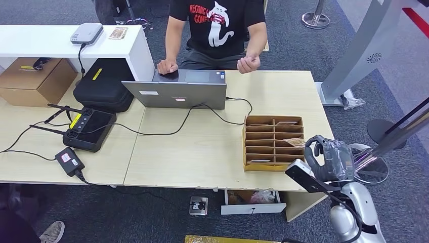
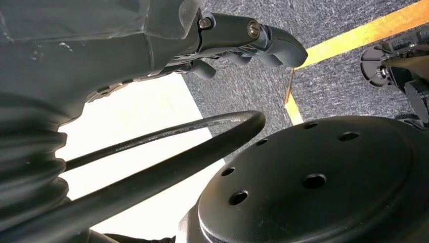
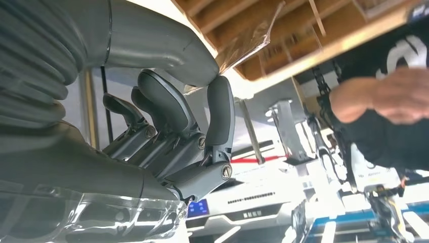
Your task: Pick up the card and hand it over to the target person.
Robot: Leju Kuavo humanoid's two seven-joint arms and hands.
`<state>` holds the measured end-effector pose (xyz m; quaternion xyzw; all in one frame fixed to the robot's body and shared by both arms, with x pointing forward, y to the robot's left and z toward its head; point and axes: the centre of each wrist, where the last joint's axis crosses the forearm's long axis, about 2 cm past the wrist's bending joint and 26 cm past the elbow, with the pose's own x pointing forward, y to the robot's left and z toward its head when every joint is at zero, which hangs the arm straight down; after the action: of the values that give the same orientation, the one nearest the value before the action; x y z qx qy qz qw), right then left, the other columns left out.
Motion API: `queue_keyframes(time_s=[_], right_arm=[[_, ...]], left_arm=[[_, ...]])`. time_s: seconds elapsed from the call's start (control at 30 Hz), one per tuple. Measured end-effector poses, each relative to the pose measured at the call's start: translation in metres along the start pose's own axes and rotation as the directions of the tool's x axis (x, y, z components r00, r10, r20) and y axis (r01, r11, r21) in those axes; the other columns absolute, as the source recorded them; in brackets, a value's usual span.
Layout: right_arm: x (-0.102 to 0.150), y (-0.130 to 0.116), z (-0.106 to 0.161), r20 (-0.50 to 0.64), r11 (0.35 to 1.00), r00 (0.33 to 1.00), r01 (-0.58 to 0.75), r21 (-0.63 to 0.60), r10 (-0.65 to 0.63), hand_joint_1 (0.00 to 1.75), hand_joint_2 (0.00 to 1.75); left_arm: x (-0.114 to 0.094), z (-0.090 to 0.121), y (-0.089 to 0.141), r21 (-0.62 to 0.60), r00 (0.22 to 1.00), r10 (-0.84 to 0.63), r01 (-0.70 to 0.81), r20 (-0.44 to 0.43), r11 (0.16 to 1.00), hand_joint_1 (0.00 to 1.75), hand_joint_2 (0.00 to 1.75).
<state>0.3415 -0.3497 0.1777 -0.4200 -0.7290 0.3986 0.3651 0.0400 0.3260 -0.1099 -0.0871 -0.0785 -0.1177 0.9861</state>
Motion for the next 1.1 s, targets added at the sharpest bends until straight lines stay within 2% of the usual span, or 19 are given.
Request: queue_keyframes(time_s=[0.4, 0.63, 0.9, 1.03, 1.07, 1.1], right_arm=[[0.012, -0.015, -0.075, 0.098, 1.0, 0.995, 0.016, -0.021, -0.014, 1.75, 1.75], [0.04, -0.02, -0.14, 0.174, 0.999, 0.984, 0.043, 0.015, -0.045, 1.75, 1.75], [0.067, -0.009, -0.177, 0.208, 0.994, 0.975, 0.061, 0.085, -0.078, 1.75, 1.75], [0.073, -0.004, -0.182, 0.217, 0.993, 0.972, 0.066, 0.103, -0.087, 1.75, 1.75], [0.073, -0.003, -0.182, 0.218, 0.992, 0.972, 0.067, 0.106, -0.089, 1.64, 1.75], [0.074, -0.002, -0.182, 0.219, 0.992, 0.972, 0.067, 0.108, -0.09, 1.4, 1.75]], left_arm=[[-0.004, 0.0, -0.003, -0.001, 1.0, 0.001, -0.001, 0.004, 1.0, 0.0, 1.75], [-0.001, 0.0, 0.0, 0.001, 1.0, -0.007, 0.007, 0.007, 1.0, 0.0, 1.75], [-0.001, 0.0, -0.001, -0.001, 1.0, 0.013, -0.013, 0.009, 1.0, 0.0, 1.75], [-0.002, 0.0, -0.002, -0.001, 1.0, 0.019, -0.019, 0.009, 1.0, 0.0, 1.75], [-0.002, 0.0, -0.002, -0.001, 1.0, 0.019, -0.019, 0.009, 1.0, 0.0, 1.75], [-0.002, 0.0, -0.002, -0.001, 1.0, 0.019, -0.019, 0.009, 1.0, 0.0, 1.75]])
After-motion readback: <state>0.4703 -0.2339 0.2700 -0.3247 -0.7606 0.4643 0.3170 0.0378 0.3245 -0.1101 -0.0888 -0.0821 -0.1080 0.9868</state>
